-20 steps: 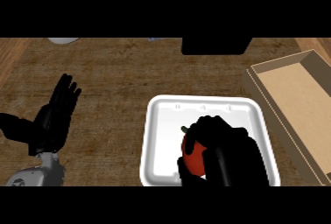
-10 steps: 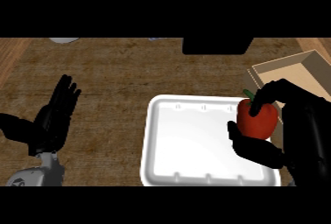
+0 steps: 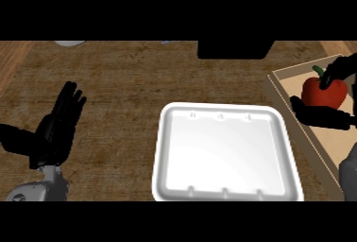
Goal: Pick the bell pepper from the tray and place it in the cardboard box
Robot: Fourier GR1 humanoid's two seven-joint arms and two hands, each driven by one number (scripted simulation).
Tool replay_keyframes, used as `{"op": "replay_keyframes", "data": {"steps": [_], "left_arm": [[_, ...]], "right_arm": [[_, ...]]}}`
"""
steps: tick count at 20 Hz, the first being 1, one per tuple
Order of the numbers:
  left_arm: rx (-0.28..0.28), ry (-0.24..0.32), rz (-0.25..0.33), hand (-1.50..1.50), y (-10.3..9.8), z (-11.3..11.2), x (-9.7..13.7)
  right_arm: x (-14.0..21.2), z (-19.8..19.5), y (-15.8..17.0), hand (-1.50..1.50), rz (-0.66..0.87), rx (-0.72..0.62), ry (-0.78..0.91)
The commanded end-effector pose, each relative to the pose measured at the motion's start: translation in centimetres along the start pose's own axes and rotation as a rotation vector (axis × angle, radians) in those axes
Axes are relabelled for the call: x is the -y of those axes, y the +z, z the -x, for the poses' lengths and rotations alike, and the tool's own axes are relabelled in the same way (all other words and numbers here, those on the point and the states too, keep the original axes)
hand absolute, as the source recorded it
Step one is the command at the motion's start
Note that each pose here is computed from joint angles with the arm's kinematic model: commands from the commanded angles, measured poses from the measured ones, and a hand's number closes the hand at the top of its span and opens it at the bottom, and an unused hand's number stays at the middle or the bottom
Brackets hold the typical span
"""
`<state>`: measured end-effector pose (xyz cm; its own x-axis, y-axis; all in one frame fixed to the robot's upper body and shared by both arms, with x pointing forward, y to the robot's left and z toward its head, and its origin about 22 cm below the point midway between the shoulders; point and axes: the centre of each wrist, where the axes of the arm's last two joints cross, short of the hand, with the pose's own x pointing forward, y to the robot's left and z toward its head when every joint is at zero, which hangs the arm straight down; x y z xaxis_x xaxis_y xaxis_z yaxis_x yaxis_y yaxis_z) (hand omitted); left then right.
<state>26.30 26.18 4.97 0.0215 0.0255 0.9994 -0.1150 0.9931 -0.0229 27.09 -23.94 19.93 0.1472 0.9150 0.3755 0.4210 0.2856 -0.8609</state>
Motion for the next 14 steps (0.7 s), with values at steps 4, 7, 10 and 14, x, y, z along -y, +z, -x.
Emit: {"op": "replay_keyframes", "data": {"steps": [4, 7, 10, 14], "left_arm": [[0.007, 0.008, 0.006, 0.00, 0.5, 0.2, 0.5], [0.015, 0.007, 0.008, 0.00, 0.0, -0.4, 0.6], [-0.001, 0.006, 0.020, 0.00, 0.0, -1.8, -0.7], [-0.010, 0.016, 0.027, 0.00, 0.2, -0.7, 1.0]], "right_arm": [[-3.8, 5.5, -5.2, 1.50, 0.000, -0.034, 0.127], [-4.8, 8.7, -5.2, 1.50, -0.058, -0.026, 0.141], [-3.6, 11.5, -6.9, 1.50, -0.171, -0.047, 0.298], [-6.5, 14.3, -6.0, -1.50, -0.430, -0.166, 0.440]]}}
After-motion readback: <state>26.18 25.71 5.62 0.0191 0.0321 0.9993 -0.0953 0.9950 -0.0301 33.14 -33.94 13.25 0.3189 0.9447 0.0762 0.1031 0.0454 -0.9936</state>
